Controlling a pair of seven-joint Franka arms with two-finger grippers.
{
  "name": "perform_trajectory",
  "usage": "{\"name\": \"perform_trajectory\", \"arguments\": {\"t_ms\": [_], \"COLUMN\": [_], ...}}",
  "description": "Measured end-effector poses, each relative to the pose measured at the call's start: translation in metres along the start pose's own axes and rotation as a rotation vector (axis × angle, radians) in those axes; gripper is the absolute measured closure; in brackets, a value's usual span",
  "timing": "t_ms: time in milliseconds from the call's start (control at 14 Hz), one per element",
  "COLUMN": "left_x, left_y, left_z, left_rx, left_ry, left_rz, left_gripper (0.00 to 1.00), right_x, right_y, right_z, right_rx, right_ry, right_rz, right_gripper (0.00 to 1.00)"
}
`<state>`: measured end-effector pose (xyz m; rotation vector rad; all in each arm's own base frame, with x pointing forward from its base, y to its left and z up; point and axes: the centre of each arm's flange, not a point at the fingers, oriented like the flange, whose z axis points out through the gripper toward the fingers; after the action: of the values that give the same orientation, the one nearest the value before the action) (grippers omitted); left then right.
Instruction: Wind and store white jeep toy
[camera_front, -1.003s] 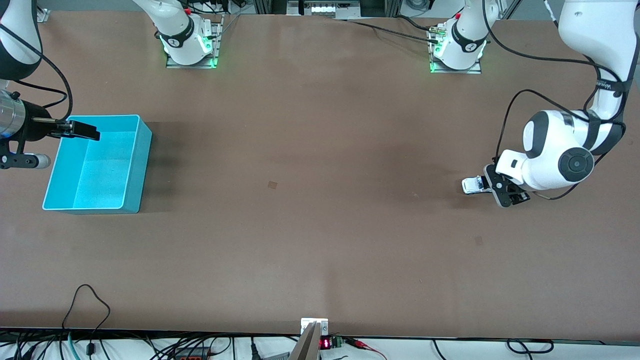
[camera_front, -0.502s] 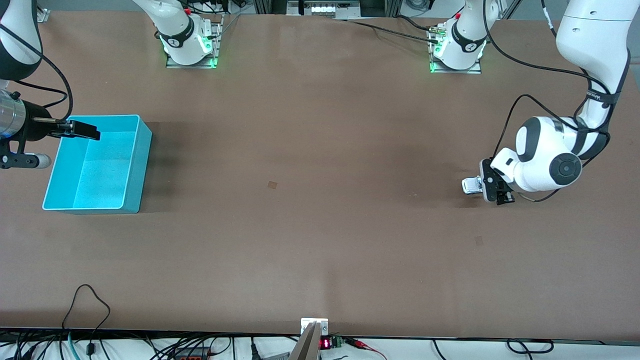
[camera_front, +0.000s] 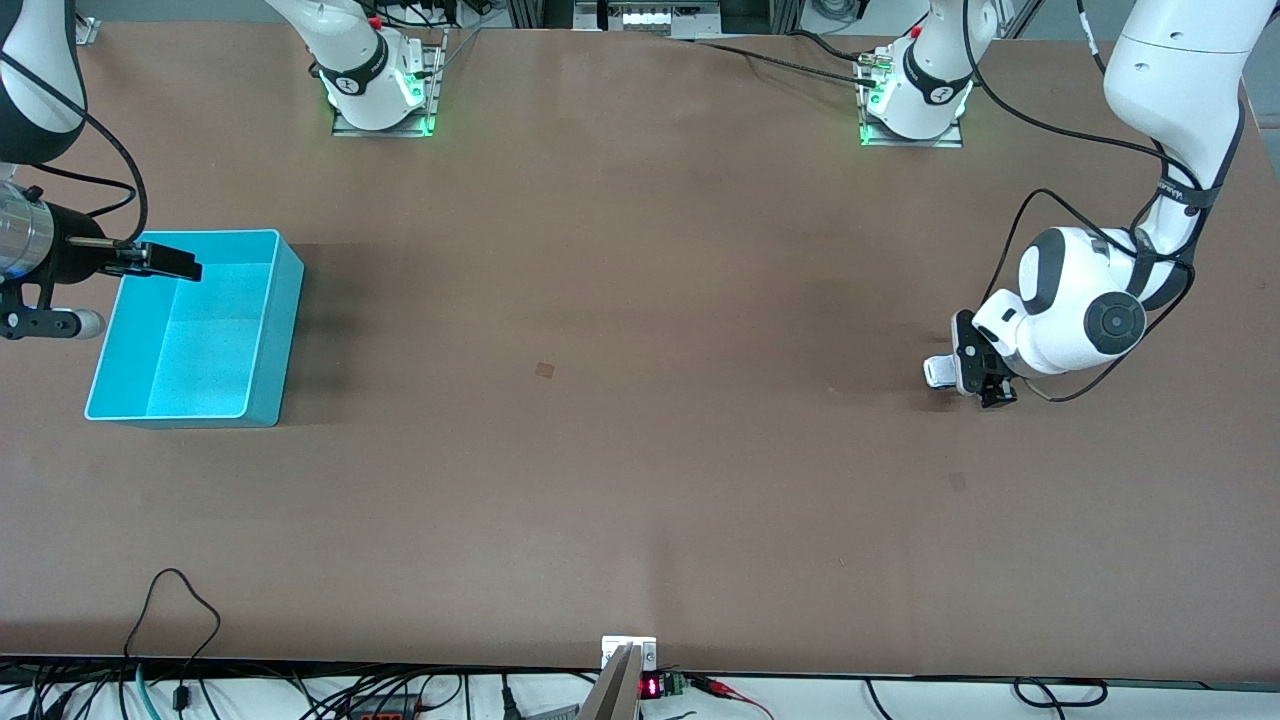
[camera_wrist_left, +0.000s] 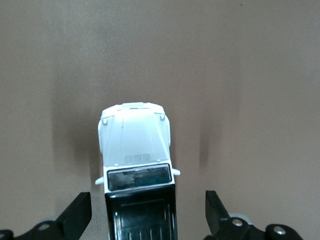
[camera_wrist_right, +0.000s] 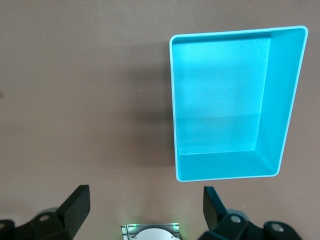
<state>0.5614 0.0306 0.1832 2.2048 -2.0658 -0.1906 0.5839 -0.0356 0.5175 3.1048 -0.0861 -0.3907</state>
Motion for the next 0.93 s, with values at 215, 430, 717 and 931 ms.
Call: {"name": "perform_trajectory", "arguments": {"t_ms": [215,430,717,931], "left_x": [-0.002,-0.004,-0.004,-0.004], "left_y": [0.000,-0.001,-0.003,-0.004], "left_z": [0.000,0.000,-0.003,-0.013], "left_rx": [0.003,0.009,0.035,0.058], "left_ry": [0.001,0.003,0.004,0.001], "left_rz": [-0.001,-0.005,0.027,0.083], "left_gripper": [0.04,0.18,0.43,0.48], "right_x": [0.000,0.000,0.000,0.000], "right_y": [0.000,0.000,0.000,0.000], "right_z": [0.000,0.000,0.000,0.000], "right_rx": [0.000,0.000,0.000,0.000], "right_ry": [0.000,-0.001,-0.001,-0.001], "right_rz": [0.000,0.000,0.000,0.000], "right_gripper": [0.00,0.00,0.00,0.00]}}
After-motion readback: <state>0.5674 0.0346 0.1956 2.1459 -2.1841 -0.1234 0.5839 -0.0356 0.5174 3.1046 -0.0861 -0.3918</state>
